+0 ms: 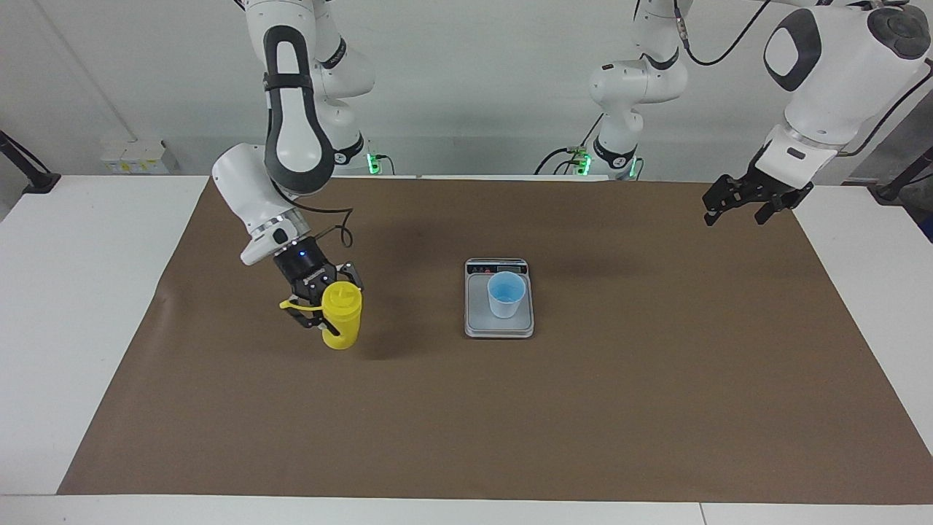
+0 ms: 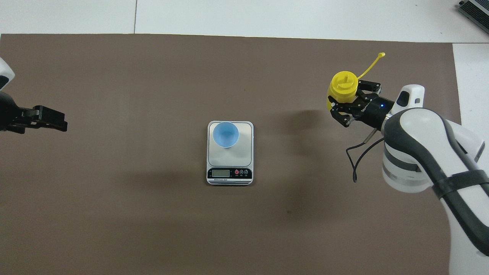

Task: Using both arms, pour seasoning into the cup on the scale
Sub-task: 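Lift the yellow bottle and carry it toward the blue cup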

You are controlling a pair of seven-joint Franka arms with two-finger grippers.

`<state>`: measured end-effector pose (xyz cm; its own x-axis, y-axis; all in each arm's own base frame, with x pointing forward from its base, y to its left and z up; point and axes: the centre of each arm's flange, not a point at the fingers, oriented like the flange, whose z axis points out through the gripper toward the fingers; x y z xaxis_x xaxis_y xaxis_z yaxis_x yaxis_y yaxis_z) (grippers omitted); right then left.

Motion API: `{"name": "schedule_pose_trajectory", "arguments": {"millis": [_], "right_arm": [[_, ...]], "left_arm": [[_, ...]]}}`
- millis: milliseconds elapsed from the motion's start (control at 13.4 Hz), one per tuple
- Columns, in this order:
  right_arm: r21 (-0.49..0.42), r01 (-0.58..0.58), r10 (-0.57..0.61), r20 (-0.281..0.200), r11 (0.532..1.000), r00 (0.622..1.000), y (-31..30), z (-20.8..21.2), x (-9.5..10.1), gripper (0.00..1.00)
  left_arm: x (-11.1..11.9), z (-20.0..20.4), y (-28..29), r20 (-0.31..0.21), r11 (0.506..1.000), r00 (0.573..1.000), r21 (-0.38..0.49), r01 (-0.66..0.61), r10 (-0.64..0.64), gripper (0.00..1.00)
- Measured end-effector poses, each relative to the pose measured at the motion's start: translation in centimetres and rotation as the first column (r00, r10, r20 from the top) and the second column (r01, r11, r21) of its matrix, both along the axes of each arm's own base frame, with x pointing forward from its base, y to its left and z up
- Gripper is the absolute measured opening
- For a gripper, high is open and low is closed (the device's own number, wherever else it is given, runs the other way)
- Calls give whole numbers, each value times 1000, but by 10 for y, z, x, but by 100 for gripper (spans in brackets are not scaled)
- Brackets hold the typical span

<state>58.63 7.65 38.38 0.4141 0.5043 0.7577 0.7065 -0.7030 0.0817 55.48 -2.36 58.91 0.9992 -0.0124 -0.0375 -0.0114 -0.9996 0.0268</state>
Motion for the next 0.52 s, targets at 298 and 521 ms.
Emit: {"name": "schedule_pose_trajectory", "arguments": {"millis": [298, 521], "right_arm": [[-40, -12, 11, -8, 999, 1000, 40, 1, -5, 47], [-75, -39, 37, -28, 996, 999, 54, 5, -5, 47]], "left_arm": [[0, 0, 0, 0, 1000, 1000, 0, 0, 0, 100], [0, 0, 0, 0, 1000, 1000, 0, 0, 0, 100]]}}
